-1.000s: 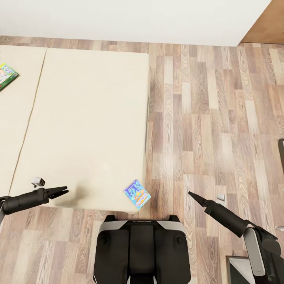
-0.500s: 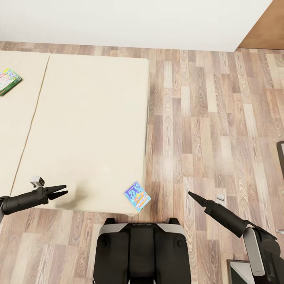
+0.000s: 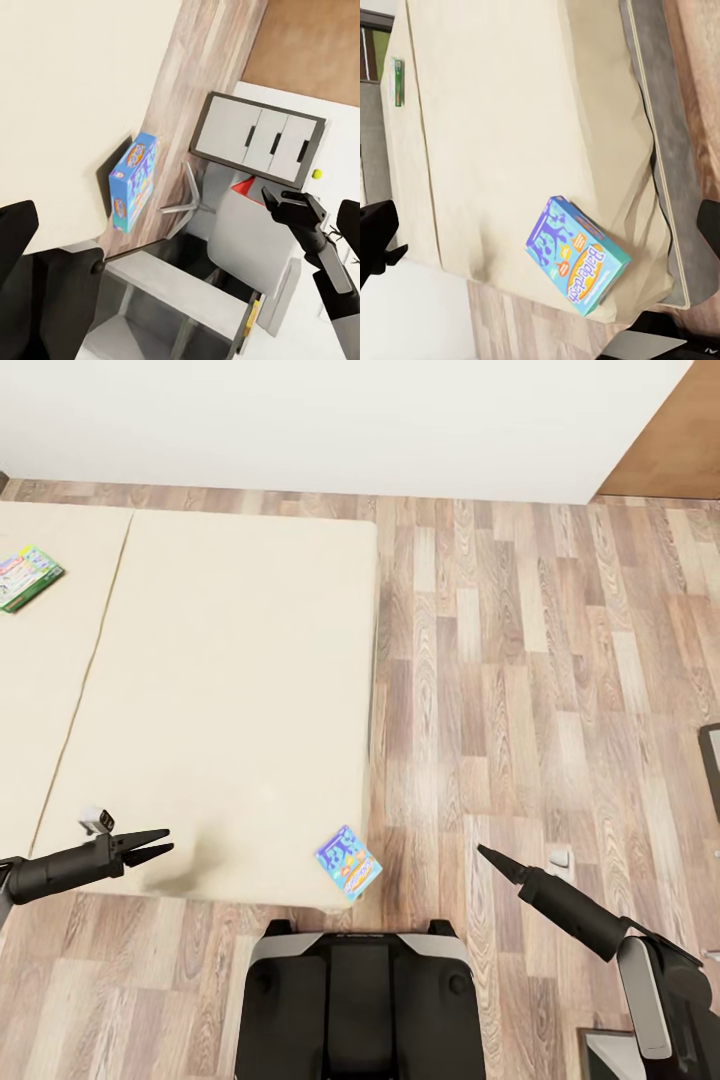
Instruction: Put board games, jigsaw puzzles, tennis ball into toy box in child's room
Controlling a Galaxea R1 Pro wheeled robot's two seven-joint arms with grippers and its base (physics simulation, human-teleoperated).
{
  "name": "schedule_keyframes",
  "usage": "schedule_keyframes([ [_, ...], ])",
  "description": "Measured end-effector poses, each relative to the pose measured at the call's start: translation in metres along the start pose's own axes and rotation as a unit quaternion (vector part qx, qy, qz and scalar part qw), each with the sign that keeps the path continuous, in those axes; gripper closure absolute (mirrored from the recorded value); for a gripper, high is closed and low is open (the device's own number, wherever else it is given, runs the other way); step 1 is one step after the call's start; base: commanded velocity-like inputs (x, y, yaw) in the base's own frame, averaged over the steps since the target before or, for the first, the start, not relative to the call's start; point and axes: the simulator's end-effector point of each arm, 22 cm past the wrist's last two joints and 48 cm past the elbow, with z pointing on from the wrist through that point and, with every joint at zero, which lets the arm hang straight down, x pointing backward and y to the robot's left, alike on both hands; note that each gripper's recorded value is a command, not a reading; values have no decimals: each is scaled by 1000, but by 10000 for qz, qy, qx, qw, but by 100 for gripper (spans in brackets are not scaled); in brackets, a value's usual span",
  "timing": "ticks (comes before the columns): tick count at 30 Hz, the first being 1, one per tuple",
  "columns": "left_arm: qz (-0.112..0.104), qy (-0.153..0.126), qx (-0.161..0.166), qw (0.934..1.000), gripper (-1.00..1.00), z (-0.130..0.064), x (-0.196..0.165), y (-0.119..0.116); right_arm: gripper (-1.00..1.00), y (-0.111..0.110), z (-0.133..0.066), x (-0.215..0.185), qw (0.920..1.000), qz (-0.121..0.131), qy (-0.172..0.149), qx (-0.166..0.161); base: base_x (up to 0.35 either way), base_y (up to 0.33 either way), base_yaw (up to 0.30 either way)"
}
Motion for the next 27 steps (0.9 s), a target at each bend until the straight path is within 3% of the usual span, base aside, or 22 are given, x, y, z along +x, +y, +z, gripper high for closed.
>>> schedule_keyframes([
  [27, 163, -78, 84, 9998, -100, -5, -9, -21, -100, 19, -4, -15, 9997, -159, -128, -126, 0, 0, 0],
])
